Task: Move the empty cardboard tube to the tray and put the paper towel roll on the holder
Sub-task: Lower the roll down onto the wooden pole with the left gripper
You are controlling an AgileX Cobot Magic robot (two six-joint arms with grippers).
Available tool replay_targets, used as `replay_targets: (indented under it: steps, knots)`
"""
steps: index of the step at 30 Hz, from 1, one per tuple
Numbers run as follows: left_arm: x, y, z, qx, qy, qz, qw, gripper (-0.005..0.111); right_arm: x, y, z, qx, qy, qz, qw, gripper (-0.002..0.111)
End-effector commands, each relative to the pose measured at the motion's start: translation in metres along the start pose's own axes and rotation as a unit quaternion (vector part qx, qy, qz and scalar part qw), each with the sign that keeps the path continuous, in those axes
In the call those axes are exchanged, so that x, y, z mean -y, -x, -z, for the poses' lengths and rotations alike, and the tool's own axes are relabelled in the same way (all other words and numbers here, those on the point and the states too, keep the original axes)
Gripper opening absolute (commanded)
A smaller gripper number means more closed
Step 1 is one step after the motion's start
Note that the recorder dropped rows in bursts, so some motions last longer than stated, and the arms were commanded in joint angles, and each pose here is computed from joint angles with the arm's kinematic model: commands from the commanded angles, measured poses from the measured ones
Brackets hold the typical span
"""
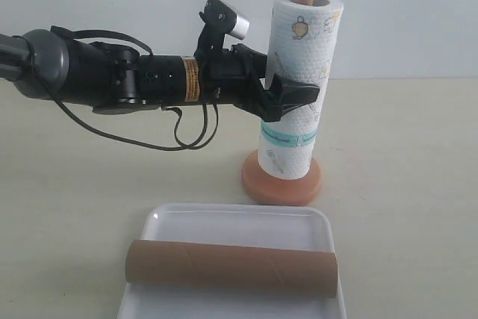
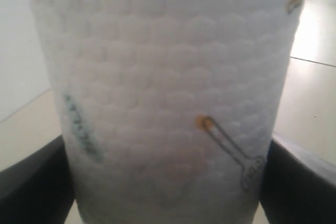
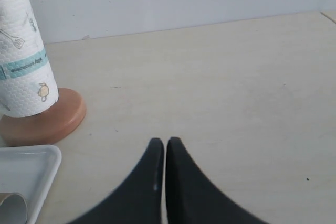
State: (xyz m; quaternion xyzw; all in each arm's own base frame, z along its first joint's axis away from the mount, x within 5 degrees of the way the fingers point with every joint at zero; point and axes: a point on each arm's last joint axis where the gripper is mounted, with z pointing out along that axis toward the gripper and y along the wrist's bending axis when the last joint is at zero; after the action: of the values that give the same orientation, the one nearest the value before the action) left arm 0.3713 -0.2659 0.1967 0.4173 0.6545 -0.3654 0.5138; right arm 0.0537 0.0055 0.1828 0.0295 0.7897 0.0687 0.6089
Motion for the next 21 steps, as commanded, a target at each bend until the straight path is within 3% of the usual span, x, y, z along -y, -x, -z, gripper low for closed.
replay_targets:
  steps: [1,5,13,21]
  knots:
    - [-0.0002,-0.0009,0.0001,0.003,0.005,0.025,1.0,0.004,0.0003,0.0005,0.0003,0.004,-0.002,0.003,1.0,0.001]
    - [-0.0002,-0.0013,0.0001,0.001,0.005,0.025,1.0,0.014,0.0003,0.0005,0.0003,0.004,-0.002,0.003,1.0,0.001]
    - [-0.0012,-0.0028,0.0001,-0.007,0.011,0.06,0.998,0.059,0.0003,0.0005,0.0003,0.004,-0.002,0.003,1.0,0.001]
    - [-0.0033,-0.0049,0.0003,-0.016,0.024,0.108,0.994,0.076,0.0003,0.0005,0.0003,0.004,-0.002,0.003,1.0,0.001]
